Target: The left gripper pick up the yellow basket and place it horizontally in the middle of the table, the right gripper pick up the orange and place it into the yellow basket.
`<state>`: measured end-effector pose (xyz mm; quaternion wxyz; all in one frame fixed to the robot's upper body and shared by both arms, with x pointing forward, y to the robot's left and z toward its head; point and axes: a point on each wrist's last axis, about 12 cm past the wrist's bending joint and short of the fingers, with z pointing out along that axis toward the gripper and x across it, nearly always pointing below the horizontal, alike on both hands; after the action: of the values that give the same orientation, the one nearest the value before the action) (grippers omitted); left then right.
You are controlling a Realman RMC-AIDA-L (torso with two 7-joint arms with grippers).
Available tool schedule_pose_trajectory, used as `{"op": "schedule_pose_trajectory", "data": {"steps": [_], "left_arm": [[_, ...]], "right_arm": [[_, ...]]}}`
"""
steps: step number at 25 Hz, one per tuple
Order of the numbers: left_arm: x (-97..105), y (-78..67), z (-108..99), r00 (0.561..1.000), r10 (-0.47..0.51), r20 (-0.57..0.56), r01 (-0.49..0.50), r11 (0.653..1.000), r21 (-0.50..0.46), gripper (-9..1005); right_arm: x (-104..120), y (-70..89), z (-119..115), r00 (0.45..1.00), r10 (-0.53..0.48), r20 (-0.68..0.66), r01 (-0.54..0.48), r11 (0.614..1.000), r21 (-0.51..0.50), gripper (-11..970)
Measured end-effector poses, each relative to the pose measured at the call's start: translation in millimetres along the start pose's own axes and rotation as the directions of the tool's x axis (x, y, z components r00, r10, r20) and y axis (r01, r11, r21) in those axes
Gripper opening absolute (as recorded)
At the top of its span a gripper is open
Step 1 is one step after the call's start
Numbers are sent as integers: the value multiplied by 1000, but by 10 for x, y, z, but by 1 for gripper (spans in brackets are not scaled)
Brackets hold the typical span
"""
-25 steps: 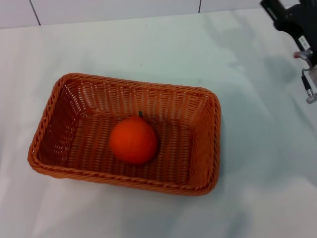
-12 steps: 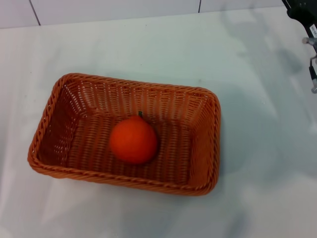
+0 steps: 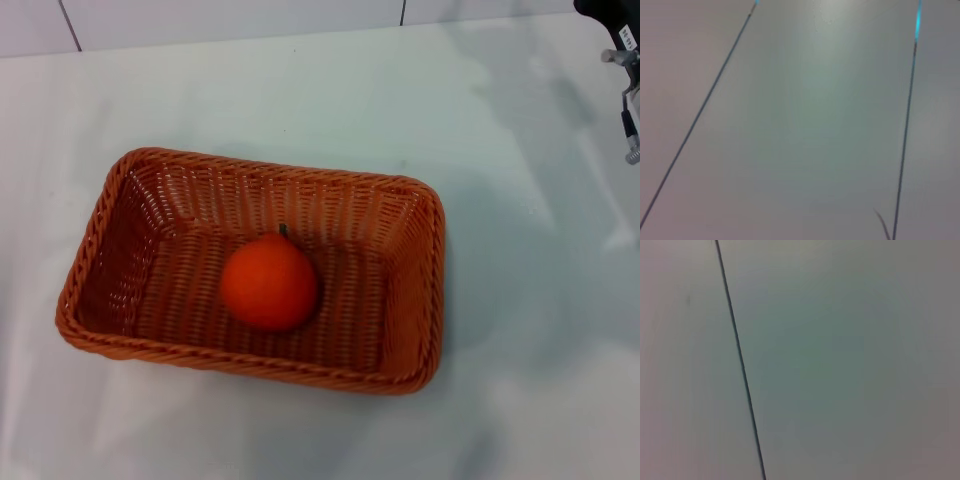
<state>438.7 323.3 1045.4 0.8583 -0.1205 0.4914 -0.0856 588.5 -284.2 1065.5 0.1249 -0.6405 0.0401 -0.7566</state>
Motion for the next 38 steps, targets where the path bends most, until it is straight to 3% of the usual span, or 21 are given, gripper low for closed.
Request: {"op": "schedule_pose_trajectory", "data": {"steps": [19, 38], "left_arm": [[43, -95, -77, 998, -56, -8, 56, 998, -16, 911], [41, -90, -88, 998, -57, -13, 56, 998, -14, 911]], "right_arm": [[-20, -37, 20, 1000, 14, 12, -14, 1000, 4, 932], [-54, -80, 37, 999, 13, 38, -13, 1000, 19, 932]]}}
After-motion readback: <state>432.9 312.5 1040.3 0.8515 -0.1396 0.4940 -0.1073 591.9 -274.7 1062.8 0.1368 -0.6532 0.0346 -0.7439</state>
